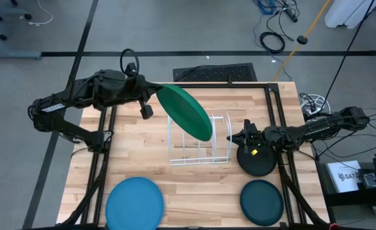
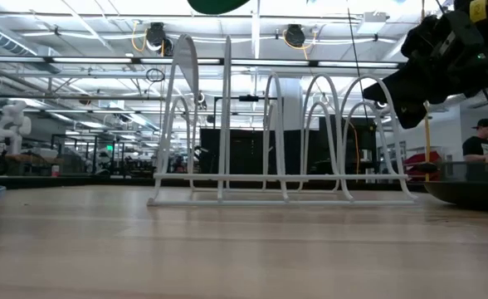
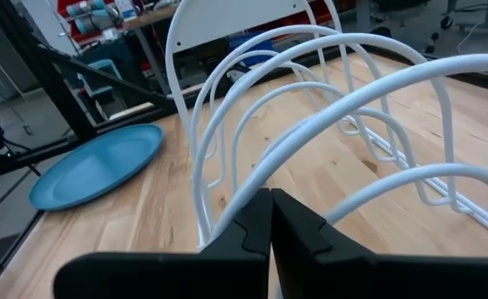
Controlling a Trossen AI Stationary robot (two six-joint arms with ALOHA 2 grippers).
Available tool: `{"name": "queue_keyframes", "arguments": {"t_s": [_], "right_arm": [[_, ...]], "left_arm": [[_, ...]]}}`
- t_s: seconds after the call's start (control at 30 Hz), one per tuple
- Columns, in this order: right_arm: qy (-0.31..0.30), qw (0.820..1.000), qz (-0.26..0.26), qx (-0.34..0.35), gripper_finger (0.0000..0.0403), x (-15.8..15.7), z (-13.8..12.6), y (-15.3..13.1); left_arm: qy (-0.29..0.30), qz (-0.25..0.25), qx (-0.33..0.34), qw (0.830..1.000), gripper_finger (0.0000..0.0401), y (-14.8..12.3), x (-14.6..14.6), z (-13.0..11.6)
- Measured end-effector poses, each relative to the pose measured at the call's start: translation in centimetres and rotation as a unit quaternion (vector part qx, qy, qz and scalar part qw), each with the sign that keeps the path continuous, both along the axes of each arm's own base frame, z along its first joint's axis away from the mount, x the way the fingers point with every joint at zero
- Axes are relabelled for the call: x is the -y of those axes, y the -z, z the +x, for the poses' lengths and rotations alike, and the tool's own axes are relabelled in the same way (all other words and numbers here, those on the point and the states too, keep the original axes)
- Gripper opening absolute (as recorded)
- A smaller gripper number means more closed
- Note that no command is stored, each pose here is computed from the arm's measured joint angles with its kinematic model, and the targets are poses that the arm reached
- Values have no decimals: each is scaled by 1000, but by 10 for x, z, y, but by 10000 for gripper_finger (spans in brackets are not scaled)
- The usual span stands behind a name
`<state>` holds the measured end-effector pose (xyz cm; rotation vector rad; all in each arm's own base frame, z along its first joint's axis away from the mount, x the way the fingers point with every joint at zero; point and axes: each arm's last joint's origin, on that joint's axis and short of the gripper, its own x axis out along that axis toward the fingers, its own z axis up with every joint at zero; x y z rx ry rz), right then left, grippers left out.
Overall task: Sort dishes
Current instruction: Put the green plate into the dish rack
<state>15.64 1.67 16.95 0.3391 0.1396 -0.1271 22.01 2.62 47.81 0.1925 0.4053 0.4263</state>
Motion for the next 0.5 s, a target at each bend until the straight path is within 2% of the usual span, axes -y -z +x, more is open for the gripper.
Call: {"name": "queue_keyframes", "arguments": {"t_s": [0.37, 0.5], "right_arm": [[-13, 1000, -8, -11, 0, -3, 13, -2], [-13, 1000, -9, -17, 0, -3, 14, -1]], "left_arm": [[-5, 1, 6, 1000, 10, -2, 0, -5], [-33, -13, 11, 999, 10, -1, -1, -6]]}}
